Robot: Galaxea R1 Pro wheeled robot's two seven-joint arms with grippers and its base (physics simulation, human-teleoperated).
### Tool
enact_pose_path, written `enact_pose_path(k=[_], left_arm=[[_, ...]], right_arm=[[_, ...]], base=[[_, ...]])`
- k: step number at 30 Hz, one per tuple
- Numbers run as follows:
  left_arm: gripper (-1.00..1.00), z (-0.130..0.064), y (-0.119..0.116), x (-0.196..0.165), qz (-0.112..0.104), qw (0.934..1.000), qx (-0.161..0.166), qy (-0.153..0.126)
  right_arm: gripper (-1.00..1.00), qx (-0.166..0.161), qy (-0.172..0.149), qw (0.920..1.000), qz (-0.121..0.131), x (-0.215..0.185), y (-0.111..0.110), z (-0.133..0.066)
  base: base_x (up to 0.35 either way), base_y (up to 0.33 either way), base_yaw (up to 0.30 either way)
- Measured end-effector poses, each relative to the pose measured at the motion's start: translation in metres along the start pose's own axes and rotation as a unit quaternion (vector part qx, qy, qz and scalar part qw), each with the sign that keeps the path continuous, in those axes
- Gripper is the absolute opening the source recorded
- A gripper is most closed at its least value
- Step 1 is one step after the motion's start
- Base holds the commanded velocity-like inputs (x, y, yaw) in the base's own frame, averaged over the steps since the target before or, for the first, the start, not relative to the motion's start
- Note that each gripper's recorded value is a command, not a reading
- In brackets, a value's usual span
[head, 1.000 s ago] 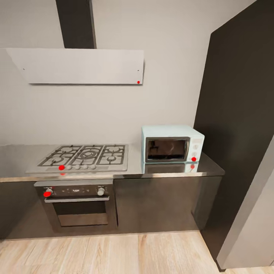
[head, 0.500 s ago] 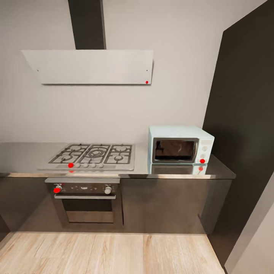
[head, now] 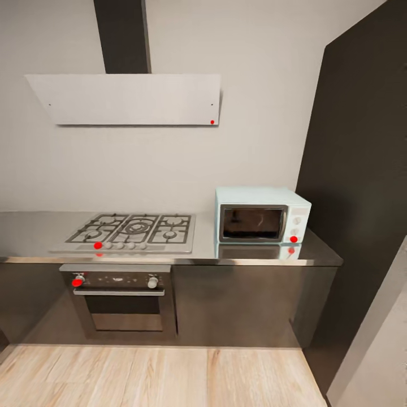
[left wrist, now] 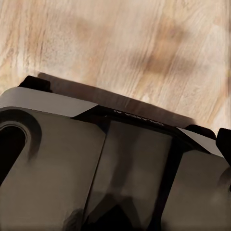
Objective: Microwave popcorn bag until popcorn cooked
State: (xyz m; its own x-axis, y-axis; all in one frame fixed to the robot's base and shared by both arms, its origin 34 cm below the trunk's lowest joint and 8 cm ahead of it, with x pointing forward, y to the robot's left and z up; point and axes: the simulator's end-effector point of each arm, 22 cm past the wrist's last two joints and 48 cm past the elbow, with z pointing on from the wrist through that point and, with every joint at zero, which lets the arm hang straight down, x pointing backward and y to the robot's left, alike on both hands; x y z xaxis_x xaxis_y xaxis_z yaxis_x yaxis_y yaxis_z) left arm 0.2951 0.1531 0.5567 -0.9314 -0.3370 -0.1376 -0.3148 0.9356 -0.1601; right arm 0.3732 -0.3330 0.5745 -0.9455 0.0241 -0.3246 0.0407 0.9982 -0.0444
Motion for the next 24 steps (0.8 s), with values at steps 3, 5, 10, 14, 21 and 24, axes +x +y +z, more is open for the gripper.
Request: enact_pose_path(k=[3, 5, 10, 14, 21, 24], left_arm=[[1.00, 0.0000, 0.0000, 0.0000, 0.000, 1.0000, 0.000, 0.000], [1.00, 0.0000, 0.0000, 0.0000, 0.000, 1.0000, 0.000, 0.000], [1.00, 0.0000, 0.0000, 0.0000, 0.000, 1.0000, 0.000, 0.000], [1.00, 0.0000, 0.0000, 0.0000, 0.000, 1.0000, 0.000, 0.000], [1.00, 0.0000, 0.0000, 0.0000, 0.000, 1.0000, 0.000, 0.000], [1.00, 0.0000, 0.0000, 0.0000, 0.000, 1.0000, 0.000, 0.000]], right_arm=[[1.00, 0.000, 0.000, 1.0000, 0.000, -0.0001, 0.0001, 0.0000], [1.00, 0.000, 0.000, 1.0000, 0.000, 0.0000, -0.0004, 0.0000], [1.00, 0.001, 0.000, 1.0000, 0.000, 0.0002, -0.0011, -0.0001], [1.00, 0.001, 0.001, 1.0000, 0.000, 0.0004, -0.0013, -0.0001], [1.00, -0.001, 0.001, 1.0000, 0.000, 0.0008, -0.0002, 0.0000], [1.00, -0.001, 0.001, 1.0000, -0.001, 0.0006, 0.0004, 0.0000]], base=[[0.000, -0.272, 0.000], [0.000, -0.272, 0.000], [0.000, -0.272, 0.000], [0.000, -0.272, 0.000], [0.000, -0.266, 0.000], [0.000, -0.102, 0.000]])
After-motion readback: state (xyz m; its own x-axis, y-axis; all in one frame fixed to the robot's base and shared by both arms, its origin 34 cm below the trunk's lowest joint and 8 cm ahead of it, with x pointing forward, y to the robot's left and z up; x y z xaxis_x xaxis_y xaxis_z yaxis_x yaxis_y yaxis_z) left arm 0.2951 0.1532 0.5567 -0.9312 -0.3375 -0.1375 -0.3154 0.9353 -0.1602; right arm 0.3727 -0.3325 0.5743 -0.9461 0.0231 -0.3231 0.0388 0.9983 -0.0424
